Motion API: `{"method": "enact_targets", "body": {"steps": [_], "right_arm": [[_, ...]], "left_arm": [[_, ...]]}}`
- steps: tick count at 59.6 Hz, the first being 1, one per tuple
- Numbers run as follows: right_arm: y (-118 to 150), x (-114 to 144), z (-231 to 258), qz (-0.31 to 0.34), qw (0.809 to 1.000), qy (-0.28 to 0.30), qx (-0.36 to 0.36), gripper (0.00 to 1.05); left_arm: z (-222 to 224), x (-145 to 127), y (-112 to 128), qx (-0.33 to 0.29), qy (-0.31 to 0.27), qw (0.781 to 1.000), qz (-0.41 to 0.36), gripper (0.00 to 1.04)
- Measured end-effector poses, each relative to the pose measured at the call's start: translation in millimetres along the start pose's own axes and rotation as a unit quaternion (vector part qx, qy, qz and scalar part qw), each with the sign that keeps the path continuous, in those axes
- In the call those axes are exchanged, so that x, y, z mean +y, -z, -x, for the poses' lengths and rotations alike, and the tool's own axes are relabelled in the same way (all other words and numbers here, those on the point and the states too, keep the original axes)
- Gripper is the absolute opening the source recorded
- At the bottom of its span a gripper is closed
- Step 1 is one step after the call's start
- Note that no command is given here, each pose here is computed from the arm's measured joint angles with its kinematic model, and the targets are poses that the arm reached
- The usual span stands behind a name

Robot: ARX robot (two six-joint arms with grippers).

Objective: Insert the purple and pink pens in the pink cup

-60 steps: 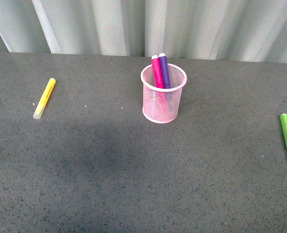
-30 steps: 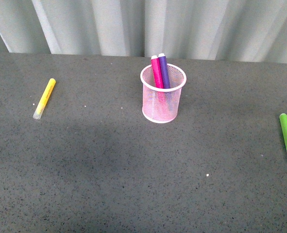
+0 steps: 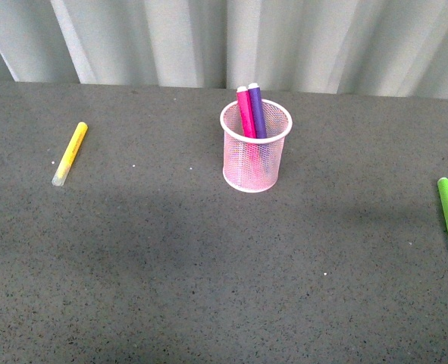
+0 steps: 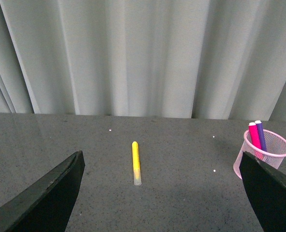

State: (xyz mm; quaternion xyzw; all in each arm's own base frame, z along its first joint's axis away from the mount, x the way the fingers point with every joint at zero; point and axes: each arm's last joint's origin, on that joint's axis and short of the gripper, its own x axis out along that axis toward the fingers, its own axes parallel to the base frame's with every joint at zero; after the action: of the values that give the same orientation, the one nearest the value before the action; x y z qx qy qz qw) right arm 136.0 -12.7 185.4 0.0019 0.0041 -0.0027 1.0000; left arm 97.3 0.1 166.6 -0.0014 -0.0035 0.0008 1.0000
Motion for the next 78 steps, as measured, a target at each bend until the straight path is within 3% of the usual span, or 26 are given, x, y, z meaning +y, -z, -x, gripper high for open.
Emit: {"method": "enact_targets", "body": {"steps": [12,78], "right_arm": [[6,12,8,0.001,1.0,-0.004,-0.002,0.04],[15,12,39,0.0,1.0,-0.001,-0.014,0.04]], "left_arm": [[0,0,0,0.0,0.0,1.0,0.0,0.98],[0,0,0,0.0,0.0,1.0,0.0,0.98]]}}
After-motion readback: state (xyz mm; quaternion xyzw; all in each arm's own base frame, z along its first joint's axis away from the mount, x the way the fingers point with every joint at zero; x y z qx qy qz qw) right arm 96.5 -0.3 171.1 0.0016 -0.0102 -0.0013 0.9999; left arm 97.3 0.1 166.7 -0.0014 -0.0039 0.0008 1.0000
